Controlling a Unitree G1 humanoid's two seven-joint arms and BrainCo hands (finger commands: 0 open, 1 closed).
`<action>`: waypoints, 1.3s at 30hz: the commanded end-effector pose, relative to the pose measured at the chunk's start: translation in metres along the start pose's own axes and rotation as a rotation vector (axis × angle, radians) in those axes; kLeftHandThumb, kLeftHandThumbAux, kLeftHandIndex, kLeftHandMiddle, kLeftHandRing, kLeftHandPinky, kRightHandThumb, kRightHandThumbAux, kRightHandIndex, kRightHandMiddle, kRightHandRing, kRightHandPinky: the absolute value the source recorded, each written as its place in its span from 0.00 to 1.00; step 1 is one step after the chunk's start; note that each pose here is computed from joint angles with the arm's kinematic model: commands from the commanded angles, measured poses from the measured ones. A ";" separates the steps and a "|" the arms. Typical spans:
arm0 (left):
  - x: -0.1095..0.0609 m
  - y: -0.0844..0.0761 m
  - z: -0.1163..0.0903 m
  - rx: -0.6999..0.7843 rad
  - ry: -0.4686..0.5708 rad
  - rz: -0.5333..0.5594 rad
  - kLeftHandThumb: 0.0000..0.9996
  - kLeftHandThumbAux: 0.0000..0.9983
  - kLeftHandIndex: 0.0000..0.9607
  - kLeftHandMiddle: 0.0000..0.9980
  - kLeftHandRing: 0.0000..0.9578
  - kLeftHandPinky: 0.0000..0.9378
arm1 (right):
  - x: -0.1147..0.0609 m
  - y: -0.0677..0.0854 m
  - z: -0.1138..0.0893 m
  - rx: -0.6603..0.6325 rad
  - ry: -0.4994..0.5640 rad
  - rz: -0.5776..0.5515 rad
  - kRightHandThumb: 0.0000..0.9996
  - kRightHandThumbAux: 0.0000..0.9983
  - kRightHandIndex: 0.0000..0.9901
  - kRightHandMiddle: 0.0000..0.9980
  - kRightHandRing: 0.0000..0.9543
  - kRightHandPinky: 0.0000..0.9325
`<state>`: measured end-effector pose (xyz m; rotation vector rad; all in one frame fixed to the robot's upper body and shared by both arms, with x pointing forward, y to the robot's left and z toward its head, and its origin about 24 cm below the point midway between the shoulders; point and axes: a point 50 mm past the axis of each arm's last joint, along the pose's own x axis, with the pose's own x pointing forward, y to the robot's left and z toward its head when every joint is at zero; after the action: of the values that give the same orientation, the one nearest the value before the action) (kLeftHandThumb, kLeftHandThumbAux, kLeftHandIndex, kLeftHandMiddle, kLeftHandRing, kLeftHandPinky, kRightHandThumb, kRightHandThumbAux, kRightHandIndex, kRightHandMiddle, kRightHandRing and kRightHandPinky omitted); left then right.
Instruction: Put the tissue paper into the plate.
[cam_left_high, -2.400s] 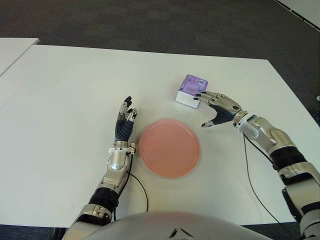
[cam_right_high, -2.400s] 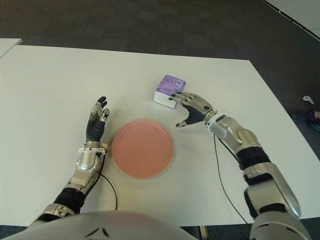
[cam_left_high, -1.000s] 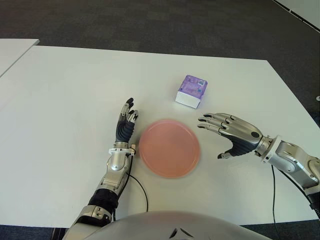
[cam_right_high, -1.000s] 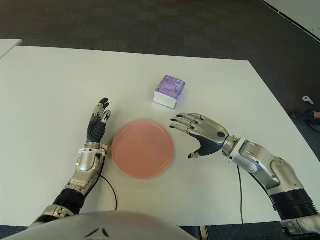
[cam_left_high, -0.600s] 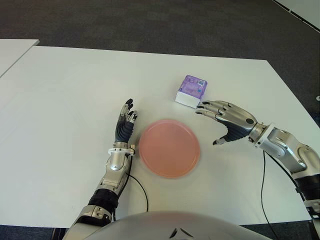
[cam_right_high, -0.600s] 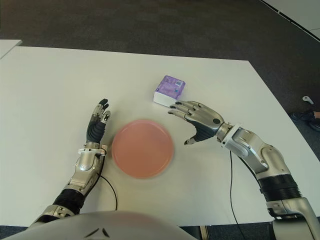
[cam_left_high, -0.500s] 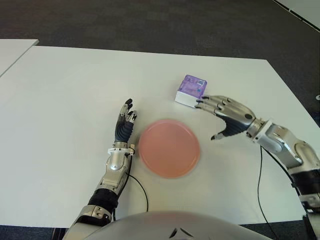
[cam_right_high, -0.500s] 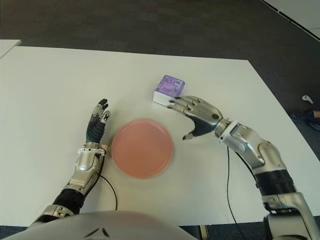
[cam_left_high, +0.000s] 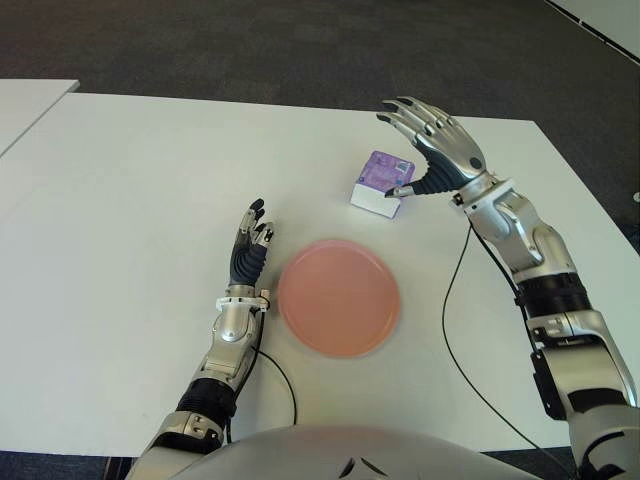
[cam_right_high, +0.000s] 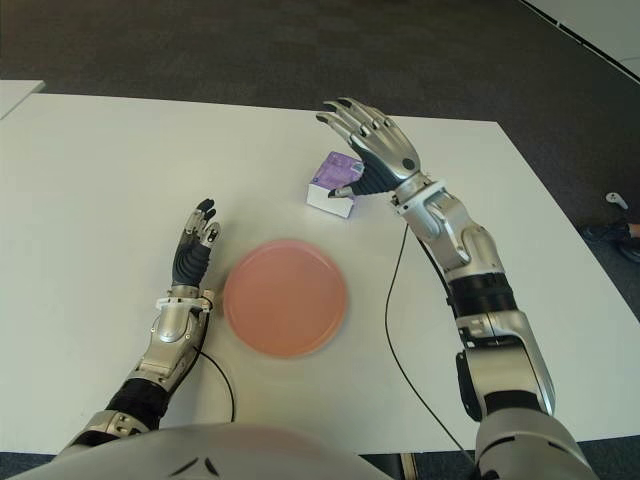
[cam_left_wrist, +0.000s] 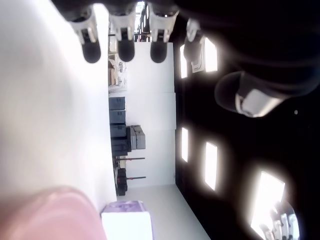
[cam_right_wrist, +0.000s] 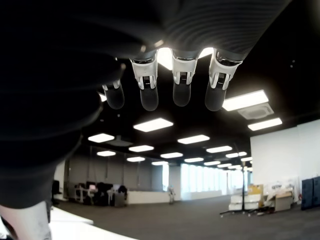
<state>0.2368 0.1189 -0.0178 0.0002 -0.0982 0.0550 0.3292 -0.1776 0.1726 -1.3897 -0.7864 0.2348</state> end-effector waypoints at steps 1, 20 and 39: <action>-0.065 0.029 -0.058 0.124 0.299 0.007 0.00 0.37 0.00 0.00 0.00 0.00 | 0.022 0.015 0.004 0.011 0.014 0.028 0.23 0.73 0.00 0.04 0.01 0.01; -0.075 0.028 -0.057 0.127 0.269 -0.016 0.00 0.37 0.00 0.00 0.00 0.00 | 0.046 0.058 -0.001 0.065 0.111 0.107 0.29 0.69 0.00 0.01 0.00 0.00; -0.083 0.026 -0.061 0.119 0.320 0.000 0.00 0.38 0.00 0.00 0.00 0.00 | 0.019 0.102 -0.018 0.059 0.302 0.333 0.25 0.68 0.00 0.01 0.00 0.00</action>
<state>0.2362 0.1169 -0.0120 -0.0114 -0.1593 0.0450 0.3831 -0.1562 0.0956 -1.4235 -0.3860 0.2804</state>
